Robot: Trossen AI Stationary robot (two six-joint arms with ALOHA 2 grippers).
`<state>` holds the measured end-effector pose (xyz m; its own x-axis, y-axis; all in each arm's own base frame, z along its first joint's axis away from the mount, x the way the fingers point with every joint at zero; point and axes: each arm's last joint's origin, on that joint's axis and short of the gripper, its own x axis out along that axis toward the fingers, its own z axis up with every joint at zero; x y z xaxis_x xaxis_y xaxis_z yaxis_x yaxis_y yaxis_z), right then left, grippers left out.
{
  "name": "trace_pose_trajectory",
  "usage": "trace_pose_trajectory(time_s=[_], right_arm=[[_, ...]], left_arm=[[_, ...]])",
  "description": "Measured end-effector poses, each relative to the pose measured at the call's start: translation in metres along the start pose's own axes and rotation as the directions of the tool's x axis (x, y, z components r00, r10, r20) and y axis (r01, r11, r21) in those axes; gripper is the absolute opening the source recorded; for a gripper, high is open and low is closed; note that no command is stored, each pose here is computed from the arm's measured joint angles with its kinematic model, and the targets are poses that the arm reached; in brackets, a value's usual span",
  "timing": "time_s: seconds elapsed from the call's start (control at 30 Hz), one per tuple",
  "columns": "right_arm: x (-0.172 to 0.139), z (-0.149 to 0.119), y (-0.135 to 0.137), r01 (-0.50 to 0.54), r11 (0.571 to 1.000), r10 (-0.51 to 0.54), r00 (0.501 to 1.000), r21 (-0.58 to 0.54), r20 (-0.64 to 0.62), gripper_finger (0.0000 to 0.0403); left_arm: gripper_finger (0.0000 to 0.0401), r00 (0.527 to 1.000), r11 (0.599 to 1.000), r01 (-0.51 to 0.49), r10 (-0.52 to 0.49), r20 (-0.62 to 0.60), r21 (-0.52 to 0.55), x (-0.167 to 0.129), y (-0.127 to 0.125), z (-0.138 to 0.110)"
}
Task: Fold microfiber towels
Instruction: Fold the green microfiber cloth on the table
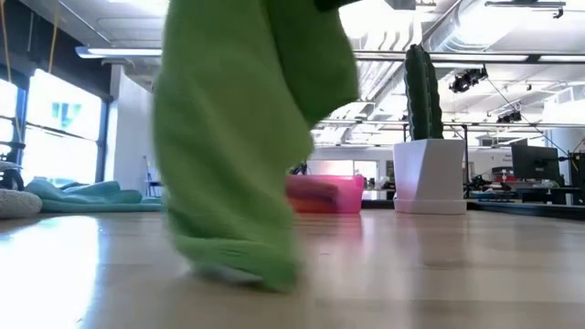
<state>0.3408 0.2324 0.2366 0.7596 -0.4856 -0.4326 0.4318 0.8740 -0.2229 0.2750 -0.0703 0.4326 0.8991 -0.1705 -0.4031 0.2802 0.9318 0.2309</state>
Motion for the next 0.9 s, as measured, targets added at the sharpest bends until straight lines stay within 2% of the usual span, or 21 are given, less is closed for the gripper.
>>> trace_pose_trajectory(time_s=[0.07, 0.23, 0.3, 0.5, 0.73, 0.9], right_arm=[[0.003, -0.001, -0.003, 0.042, 0.999, -0.041, 0.999, -0.017, 0.005, 0.016], [0.007, -0.003, -0.016, 0.225, 0.973, -0.222, 0.972, -0.04, 0.077, 0.016], [0.009, -0.002, -0.019, 0.245, 0.969, -0.241, 0.967, -0.031, 0.087, 0.016], [0.007, -0.004, -0.011, 0.108, 0.994, -0.108, 0.994, 0.025, -0.004, 0.016], [-0.026, -0.016, 0.007, -0.007, 1.0, 0.007, 1.0, 0.003, -0.011, 0.016], [-0.047, -0.026, 0.017, -0.092, 0.996, 0.092, 0.995, 0.01, -0.043, 0.016]], left_arm=[[0.0, 1.0, 1.0, -0.005, 0.005, 0.007, -0.029, -0.003, 0.001, 0.001], [0.0, 1.0, 0.997, 0.006, -0.006, 0.004, -0.083, -0.006, 0.001, 0.0], [0.0, 1.0, 0.993, 0.008, -0.008, 0.0, -0.12, -0.006, 0.0, 0.0], [0.0, 0.995, 0.978, 0.007, -0.027, -0.092, -0.208, 0.015, -0.003, -0.01], [0.0, 0.965, 0.984, 0.017, -0.063, -0.255, -0.178, 0.067, -0.012, -0.032], [0.0, 0.923, 0.98, 0.125, -0.172, -0.343, -0.153, 0.107, -0.017, -0.054]])
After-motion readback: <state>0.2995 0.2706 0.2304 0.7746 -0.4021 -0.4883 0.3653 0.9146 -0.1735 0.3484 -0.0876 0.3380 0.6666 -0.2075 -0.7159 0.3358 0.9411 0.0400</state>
